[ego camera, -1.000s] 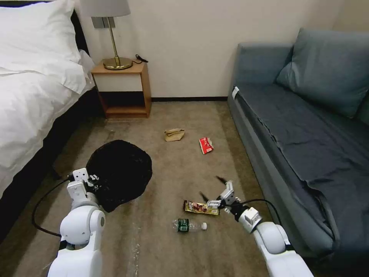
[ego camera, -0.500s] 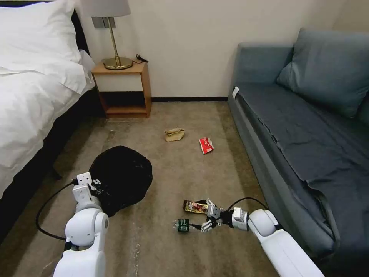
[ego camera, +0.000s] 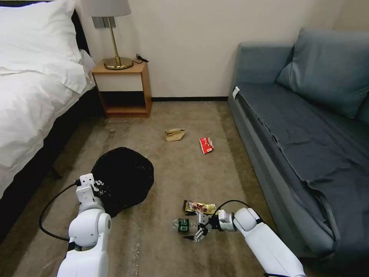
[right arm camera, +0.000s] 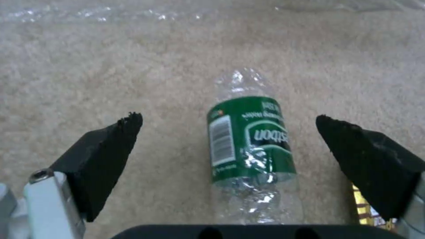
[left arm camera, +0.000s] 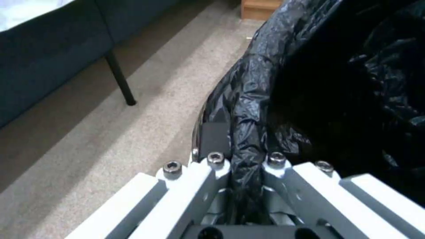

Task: Pick up the trash bin, then pick up the garbage on the floor and place it into the trash bin.

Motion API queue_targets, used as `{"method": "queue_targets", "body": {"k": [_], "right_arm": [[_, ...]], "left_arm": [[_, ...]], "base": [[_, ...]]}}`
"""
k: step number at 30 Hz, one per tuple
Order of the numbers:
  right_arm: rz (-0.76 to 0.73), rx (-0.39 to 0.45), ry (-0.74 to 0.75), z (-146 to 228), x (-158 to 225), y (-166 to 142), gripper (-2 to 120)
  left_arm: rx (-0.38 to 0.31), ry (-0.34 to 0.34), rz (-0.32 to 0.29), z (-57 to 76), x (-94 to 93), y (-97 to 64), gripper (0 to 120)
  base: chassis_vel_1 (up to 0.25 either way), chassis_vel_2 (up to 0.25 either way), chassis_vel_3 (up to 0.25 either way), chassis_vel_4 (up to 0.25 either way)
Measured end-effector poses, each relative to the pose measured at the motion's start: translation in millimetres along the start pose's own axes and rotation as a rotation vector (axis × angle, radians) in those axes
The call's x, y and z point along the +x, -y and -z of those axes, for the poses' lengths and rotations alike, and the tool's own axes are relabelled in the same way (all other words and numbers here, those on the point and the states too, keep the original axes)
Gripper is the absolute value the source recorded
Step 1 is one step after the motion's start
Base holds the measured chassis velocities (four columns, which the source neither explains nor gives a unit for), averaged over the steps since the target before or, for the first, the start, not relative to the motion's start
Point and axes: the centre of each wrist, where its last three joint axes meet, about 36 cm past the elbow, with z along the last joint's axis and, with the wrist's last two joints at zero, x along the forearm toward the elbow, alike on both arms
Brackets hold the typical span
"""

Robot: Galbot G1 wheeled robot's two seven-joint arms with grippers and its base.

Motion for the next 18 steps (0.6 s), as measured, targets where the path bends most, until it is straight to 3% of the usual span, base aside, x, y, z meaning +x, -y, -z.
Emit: {"method": "queue_targets", "body": {"k": [18], "right_arm": [[0.013,-0.023,-0.038,-19,-21,8,100]], "left_arm": [[-0.006,-0.002,0.001,-5.6,4.0,-1.9,1]], "base": [[0.0,0.0,0.0,0.0]]}}
